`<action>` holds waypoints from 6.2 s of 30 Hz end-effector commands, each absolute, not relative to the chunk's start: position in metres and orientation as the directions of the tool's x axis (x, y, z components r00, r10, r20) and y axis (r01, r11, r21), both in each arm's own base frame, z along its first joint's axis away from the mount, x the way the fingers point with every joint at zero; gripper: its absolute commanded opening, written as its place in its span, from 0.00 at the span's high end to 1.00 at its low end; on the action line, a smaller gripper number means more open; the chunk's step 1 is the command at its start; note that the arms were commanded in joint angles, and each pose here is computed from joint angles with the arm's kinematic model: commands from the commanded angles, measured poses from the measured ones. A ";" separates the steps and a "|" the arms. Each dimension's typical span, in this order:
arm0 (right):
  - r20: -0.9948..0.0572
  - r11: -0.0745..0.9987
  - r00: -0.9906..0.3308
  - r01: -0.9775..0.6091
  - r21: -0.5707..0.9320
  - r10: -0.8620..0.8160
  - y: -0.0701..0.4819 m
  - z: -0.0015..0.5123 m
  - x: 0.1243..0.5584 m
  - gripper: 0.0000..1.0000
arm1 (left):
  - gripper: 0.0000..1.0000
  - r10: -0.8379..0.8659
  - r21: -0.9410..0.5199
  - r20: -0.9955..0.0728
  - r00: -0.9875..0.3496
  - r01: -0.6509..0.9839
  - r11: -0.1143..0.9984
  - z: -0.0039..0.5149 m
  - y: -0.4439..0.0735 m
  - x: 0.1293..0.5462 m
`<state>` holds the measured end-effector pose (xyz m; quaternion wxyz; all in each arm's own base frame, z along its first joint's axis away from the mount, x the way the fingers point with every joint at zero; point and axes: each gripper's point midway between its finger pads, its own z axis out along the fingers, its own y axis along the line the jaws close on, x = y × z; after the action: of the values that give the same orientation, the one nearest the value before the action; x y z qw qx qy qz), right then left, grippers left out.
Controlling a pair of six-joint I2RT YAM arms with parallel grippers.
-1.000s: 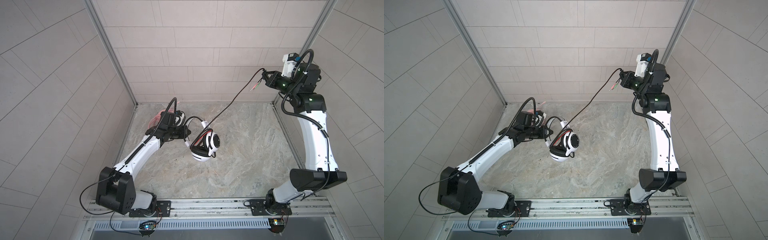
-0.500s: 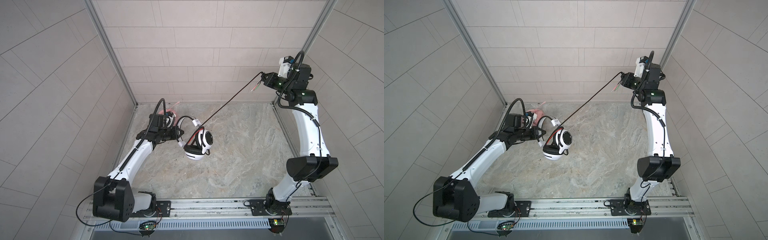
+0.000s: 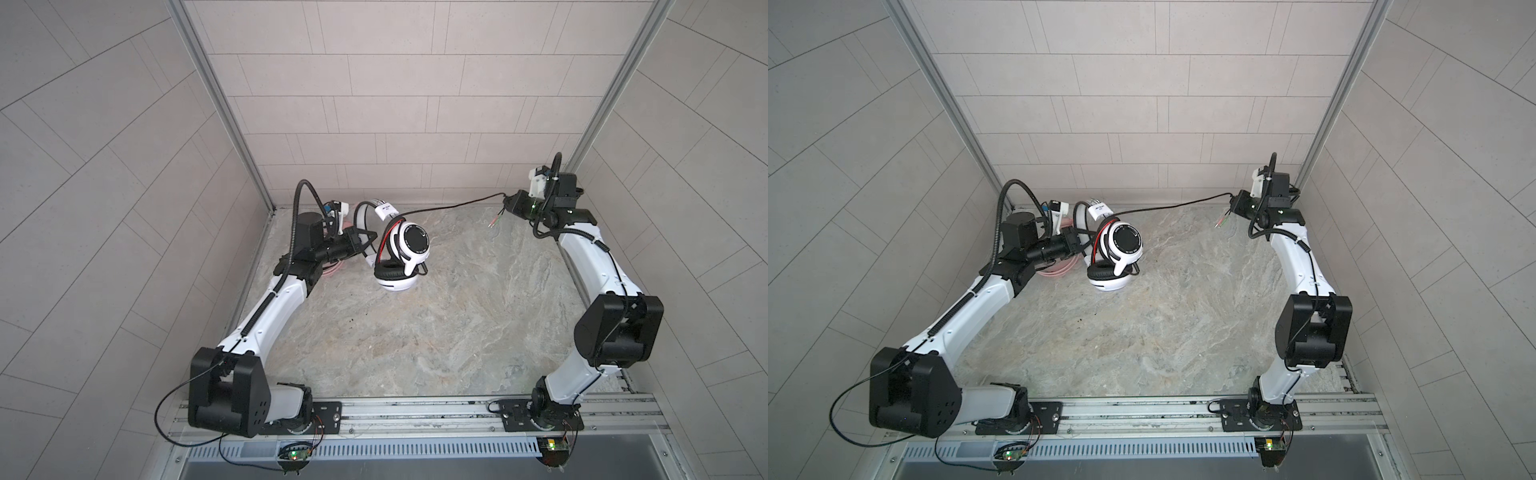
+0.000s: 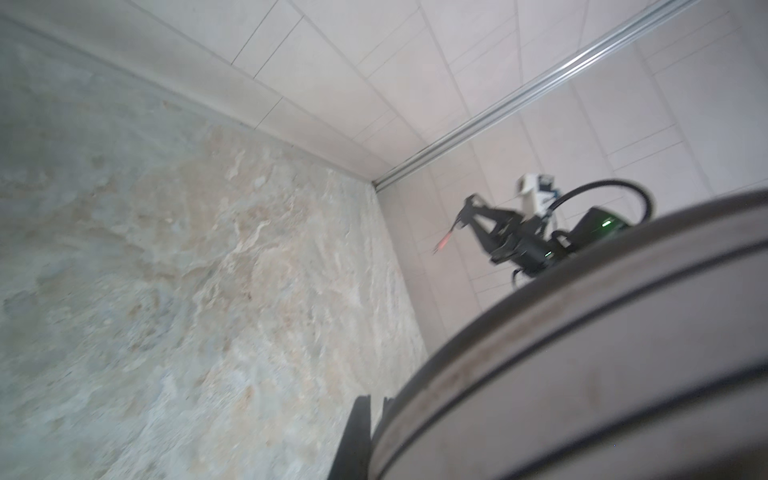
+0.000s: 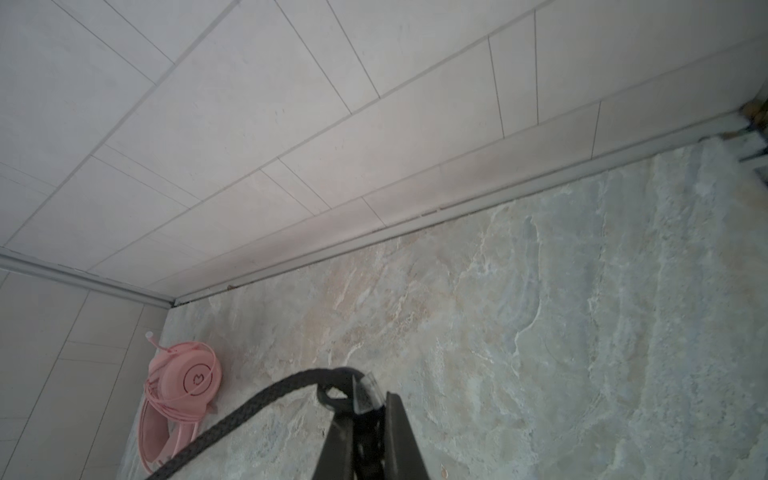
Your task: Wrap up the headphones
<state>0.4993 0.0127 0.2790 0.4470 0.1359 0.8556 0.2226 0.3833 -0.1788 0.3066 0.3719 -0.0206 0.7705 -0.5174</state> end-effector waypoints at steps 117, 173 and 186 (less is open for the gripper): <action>-0.870 0.847 -0.493 -0.470 0.247 -0.019 0.185 0.322 0.346 0.95 | 1.00 -0.273 -0.612 -0.766 -0.582 0.529 0.588 0.324 -0.275 0.373; -0.788 0.971 -0.596 -0.057 0.234 0.155 0.069 0.242 0.310 0.54 | 0.75 0.005 -0.441 -0.356 -0.935 0.172 0.881 0.030 -0.389 0.460; -0.778 0.979 -0.600 0.040 0.200 0.184 0.049 0.225 0.315 0.54 | 0.41 0.040 -0.394 -0.449 -0.892 0.238 0.888 0.092 -0.370 0.450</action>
<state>0.3132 0.0625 0.2309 0.4417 0.0380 0.8900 0.1061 0.4548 -0.3773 0.0432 0.1841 0.0554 0.9539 -0.2302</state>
